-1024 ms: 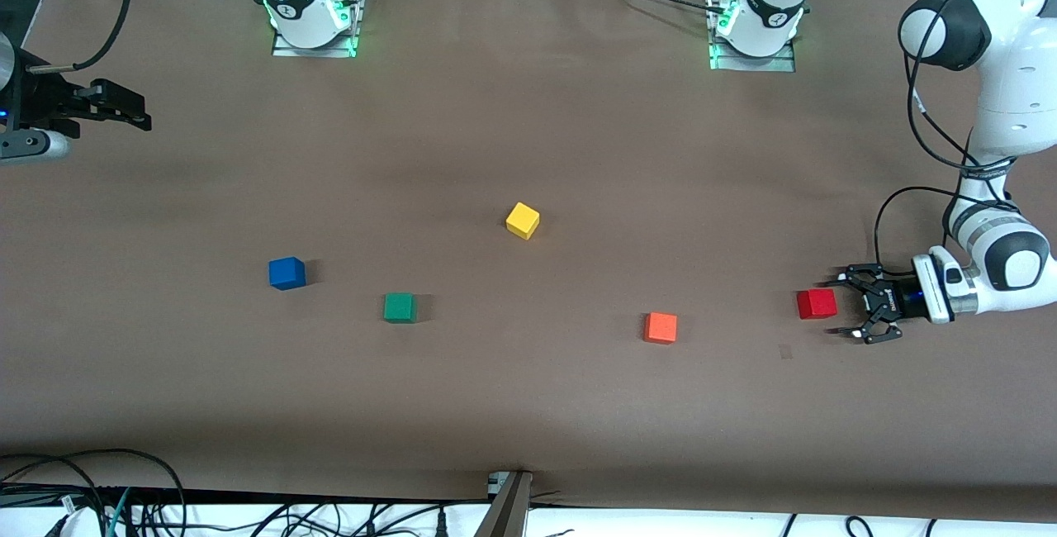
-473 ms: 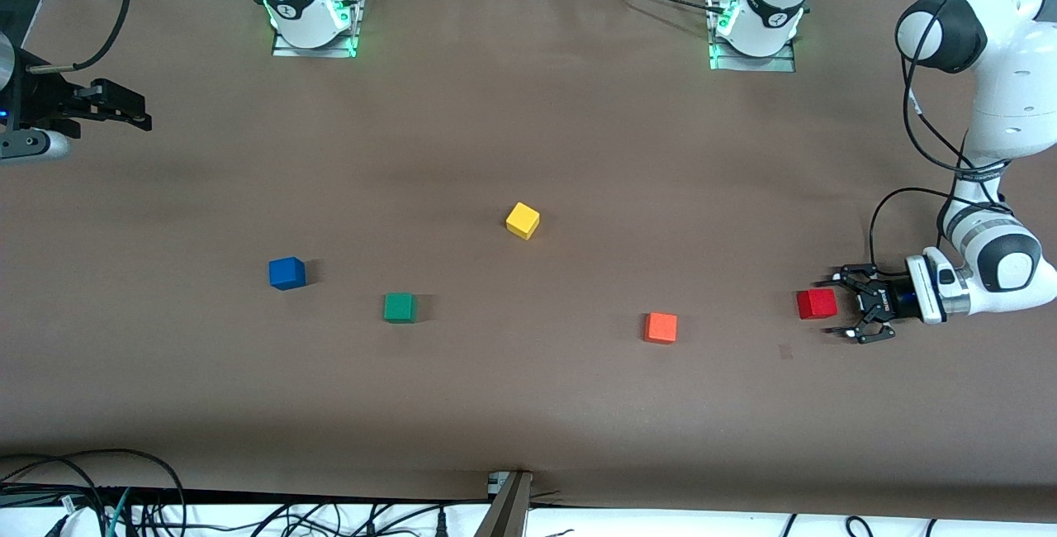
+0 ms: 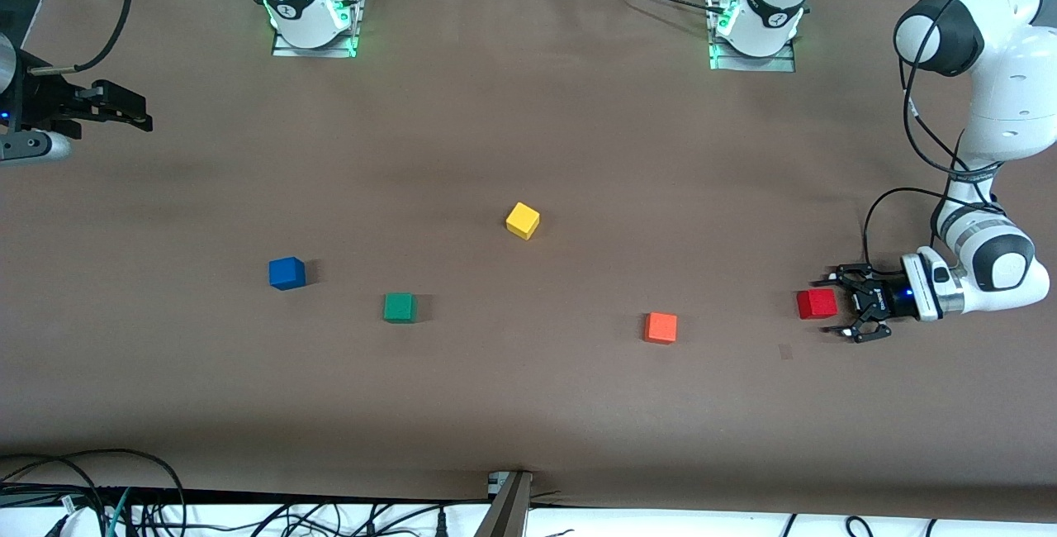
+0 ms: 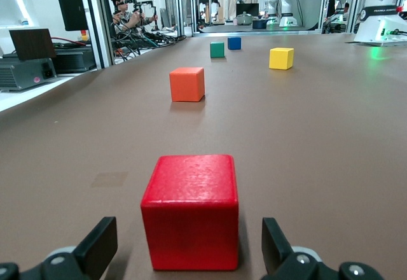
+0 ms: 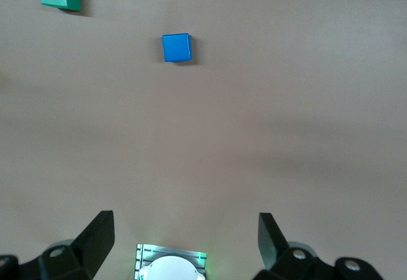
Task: Pass red block to right arm, stack on blue
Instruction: 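Close the left gripper around the red cube, then carry the red cube toward the right gripper while the right gripper approaches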
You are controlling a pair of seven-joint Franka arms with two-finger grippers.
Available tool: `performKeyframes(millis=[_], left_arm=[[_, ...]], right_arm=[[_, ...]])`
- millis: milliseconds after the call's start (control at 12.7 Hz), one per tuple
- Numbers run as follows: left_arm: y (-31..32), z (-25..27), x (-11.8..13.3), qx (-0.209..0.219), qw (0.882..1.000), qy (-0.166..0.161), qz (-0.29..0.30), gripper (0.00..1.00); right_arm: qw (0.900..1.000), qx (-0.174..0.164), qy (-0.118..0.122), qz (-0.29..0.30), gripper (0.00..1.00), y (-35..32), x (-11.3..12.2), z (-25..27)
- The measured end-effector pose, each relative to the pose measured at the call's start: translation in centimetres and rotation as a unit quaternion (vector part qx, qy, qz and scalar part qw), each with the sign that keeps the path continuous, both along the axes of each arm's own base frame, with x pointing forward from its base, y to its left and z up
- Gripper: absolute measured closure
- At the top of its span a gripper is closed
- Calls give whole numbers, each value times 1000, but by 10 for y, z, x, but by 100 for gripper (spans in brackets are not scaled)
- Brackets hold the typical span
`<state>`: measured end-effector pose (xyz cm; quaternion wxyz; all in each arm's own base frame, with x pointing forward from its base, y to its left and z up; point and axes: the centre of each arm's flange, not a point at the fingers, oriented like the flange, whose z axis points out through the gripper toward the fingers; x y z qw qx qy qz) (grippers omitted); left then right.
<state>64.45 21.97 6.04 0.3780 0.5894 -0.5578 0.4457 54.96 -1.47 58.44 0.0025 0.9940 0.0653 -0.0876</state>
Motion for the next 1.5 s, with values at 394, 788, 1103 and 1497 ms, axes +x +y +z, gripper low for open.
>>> performKeyframes(millis=[394,788,1103,1497], left_arm=[[0,0,-2,-5,1000,-6,-6,0],[-1,0,-2,-6,1000,-7,-7,0],[-1,0,-2,-6,1000,-10,-8,16],[-2,1,-1,-5,1000,-24,-13,44]], right_arm=[[1000,0,0,0,0,0,0,0],[1000,0,0,0,0,0,0,0],[1000,0,0,0,0,0,0,0],[1000,0,0,0,0,0,0,0]])
